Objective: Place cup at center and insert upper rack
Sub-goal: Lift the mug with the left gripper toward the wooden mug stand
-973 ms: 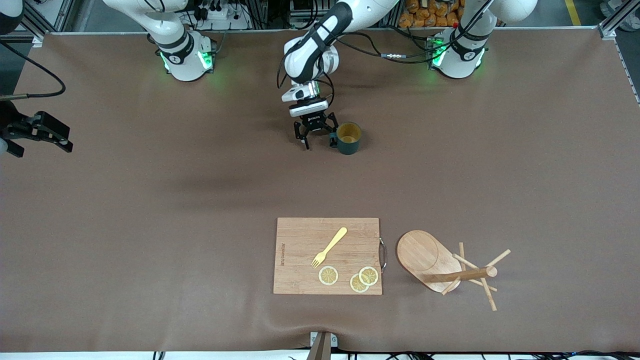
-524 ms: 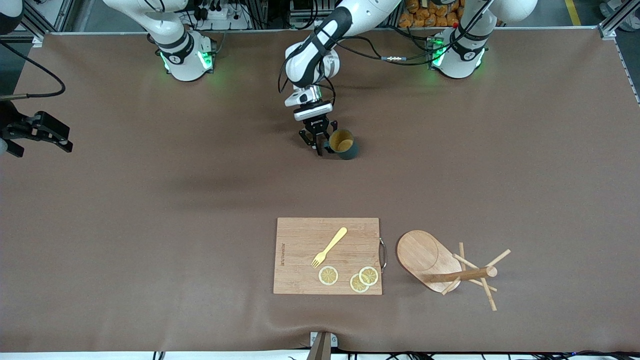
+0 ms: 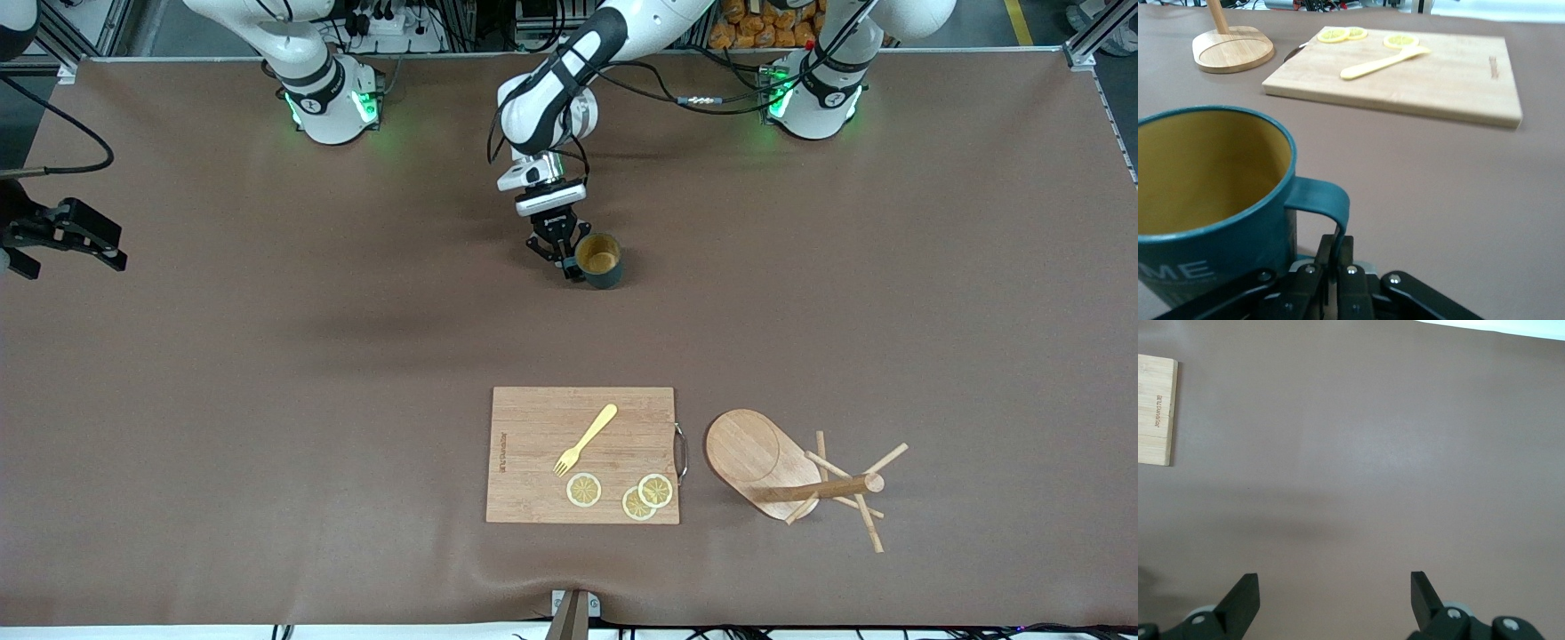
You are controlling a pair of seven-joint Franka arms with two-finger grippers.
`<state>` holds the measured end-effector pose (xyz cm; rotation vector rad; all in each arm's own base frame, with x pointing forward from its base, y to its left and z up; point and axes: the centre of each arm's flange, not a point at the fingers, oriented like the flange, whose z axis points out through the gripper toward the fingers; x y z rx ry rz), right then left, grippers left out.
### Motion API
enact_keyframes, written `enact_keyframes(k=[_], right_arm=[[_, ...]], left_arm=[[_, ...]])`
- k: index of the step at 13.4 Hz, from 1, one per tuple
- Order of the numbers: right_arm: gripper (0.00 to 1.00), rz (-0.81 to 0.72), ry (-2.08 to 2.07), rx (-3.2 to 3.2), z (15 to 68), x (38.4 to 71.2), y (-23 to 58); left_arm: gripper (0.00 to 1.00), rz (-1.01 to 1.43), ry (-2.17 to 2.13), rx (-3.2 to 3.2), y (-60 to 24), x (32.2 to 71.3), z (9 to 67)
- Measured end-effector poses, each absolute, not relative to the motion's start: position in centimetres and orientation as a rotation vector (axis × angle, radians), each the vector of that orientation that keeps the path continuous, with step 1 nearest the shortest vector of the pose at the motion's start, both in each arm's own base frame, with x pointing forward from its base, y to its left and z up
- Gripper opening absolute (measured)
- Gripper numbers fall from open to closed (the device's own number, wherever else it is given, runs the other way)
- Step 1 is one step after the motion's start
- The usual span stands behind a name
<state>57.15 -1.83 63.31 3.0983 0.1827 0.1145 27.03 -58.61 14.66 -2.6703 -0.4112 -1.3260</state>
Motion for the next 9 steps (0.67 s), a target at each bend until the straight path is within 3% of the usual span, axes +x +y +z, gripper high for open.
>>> enact_keyframes(k=[5, 9], right_arm=[[1.00, 0.114, 0.180, 3.098, 63.3, 57.1, -1.9], [1.00, 0.114, 0.178, 3.099, 63.3, 57.1, -2.0]], left_arm=[[0.06, -1.218, -0.916, -2.715, -60.0, 37.5, 27.5], [0.06, -1.051, -1.262, -2.708, -55.6, 47.1, 37.0]])
